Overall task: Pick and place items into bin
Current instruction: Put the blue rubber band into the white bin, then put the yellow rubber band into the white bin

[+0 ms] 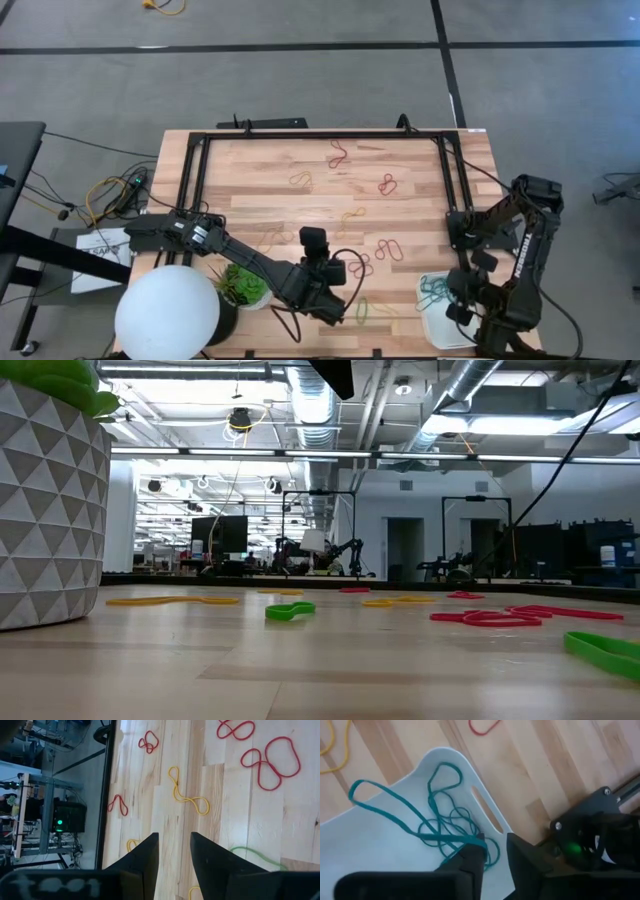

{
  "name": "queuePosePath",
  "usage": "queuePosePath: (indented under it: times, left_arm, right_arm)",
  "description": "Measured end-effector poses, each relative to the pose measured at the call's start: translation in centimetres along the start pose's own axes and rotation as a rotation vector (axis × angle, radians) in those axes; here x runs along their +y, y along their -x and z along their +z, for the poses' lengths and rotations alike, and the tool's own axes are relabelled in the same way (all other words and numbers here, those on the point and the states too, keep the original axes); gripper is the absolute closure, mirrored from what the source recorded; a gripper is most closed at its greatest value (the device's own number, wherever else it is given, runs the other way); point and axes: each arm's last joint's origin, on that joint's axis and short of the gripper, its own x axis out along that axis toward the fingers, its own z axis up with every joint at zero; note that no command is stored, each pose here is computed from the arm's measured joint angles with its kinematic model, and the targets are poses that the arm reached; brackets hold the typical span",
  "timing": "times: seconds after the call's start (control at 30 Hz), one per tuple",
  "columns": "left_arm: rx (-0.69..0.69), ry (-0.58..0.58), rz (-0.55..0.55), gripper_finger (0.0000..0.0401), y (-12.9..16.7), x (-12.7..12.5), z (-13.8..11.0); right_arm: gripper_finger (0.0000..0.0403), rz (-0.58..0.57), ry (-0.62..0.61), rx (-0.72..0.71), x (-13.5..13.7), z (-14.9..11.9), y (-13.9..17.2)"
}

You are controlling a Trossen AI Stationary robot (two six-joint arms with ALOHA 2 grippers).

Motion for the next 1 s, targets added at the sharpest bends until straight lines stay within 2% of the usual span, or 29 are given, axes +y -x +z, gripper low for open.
queuePosePath:
  times: [0.2, 0.6, 0.73, 0.87, 1.0]
  left_arm:
    - [0.013, -0.015, 0.006, 0.0296, 0.0, 0.0, -0.2]
    - [0.033, -0.008, 0.015, 0.0296, 0.1, 0.2, -0.5]
    - [0.034, -0.002, 0.016, 0.0296, 0.1, 0.2, -0.5]
    - [0.028, 0.002, 0.019, 0.0296, 0.2, 0.3, -0.5]
    - [-0.017, 0.035, 0.0, 0.0296, 2.1, 2.1, -0.5]
  right_arm:
    - [0.0301, -0.08, -0.092, 0.162, -0.4, 0.1, -0.1]
    - [0.03, -0.099, -0.1, 0.22, -0.4, 0.1, -0.1]
    - [0.03, -0.08, -0.086, 0.144, -0.4, 0.3, -0.2]
    - [0.03, 0.032, -0.019, -0.032, 0.5, 0.8, -0.2]
    - [0.03, 0.085, -0.007, -0.041, 1.0, 1.0, -0.3]
